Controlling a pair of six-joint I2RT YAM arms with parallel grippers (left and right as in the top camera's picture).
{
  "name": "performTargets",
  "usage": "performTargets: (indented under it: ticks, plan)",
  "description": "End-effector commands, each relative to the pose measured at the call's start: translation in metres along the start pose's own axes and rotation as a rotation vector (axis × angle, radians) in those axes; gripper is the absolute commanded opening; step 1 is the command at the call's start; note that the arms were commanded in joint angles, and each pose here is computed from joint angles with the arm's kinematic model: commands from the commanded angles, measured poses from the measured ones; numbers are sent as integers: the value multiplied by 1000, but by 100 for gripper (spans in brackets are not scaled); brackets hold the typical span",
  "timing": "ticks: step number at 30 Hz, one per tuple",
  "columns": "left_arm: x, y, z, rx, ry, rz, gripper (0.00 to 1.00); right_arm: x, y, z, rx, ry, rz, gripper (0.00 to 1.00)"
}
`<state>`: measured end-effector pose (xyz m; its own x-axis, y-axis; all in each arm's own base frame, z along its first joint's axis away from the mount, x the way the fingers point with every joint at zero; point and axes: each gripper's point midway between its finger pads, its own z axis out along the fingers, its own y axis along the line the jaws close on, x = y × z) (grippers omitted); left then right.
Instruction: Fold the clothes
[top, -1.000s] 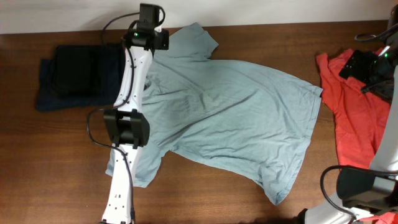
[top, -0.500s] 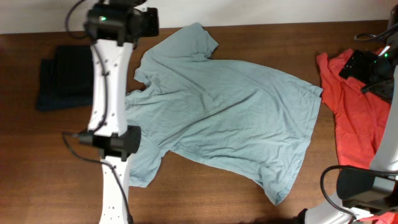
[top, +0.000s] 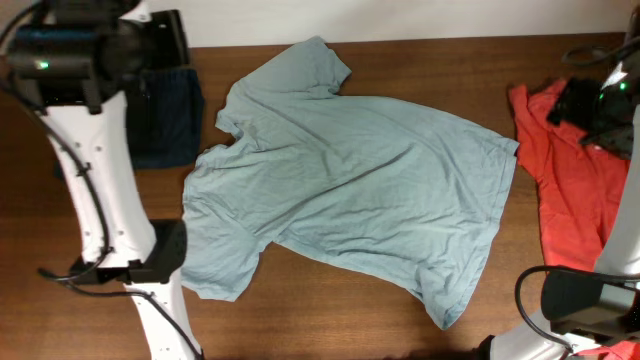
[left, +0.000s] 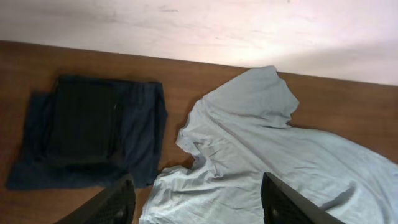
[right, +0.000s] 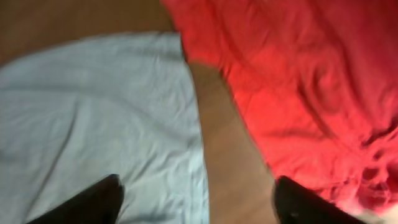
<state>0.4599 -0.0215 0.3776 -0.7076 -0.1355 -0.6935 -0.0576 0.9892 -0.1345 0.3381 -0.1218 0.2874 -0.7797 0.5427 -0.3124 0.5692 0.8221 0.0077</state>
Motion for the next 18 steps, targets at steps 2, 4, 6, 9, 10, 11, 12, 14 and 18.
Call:
performTargets:
  ticks: [2, 4, 6, 9, 10, 11, 12, 14, 18]
  plan:
    - [1, 2, -19, 70, 0, 8, 68, 16, 18, -8, -96, 41, -91, 76]
    - [7, 5, -28, 55, 22, 5, 71, 25, 26, -20, -140, 27, -104, 76]
    - [18, 13, -36, 7, 53, 2, 72, 37, 28, -31, -162, 18, -114, 76]
    - [42, 20, -49, -33, 122, -43, 73, 66, 29, -45, -176, 11, -144, 76]
    - [53, 21, -52, -38, 157, -61, 73, 76, 29, -48, -179, 14, -156, 76]
    - [64, 21, -53, -41, 188, -68, 74, 87, 28, -49, -179, 22, -161, 76]
    - [78, 20, -53, -44, 230, -64, 74, 99, 27, -48, -174, 35, -166, 76]
    - [106, 18, -48, -51, 322, -53, 76, 118, 26, -43, -170, 67, -191, 76]
    - [164, 22, -31, -94, 514, -92, 80, 157, 23, -15, -146, 166, -237, 76]
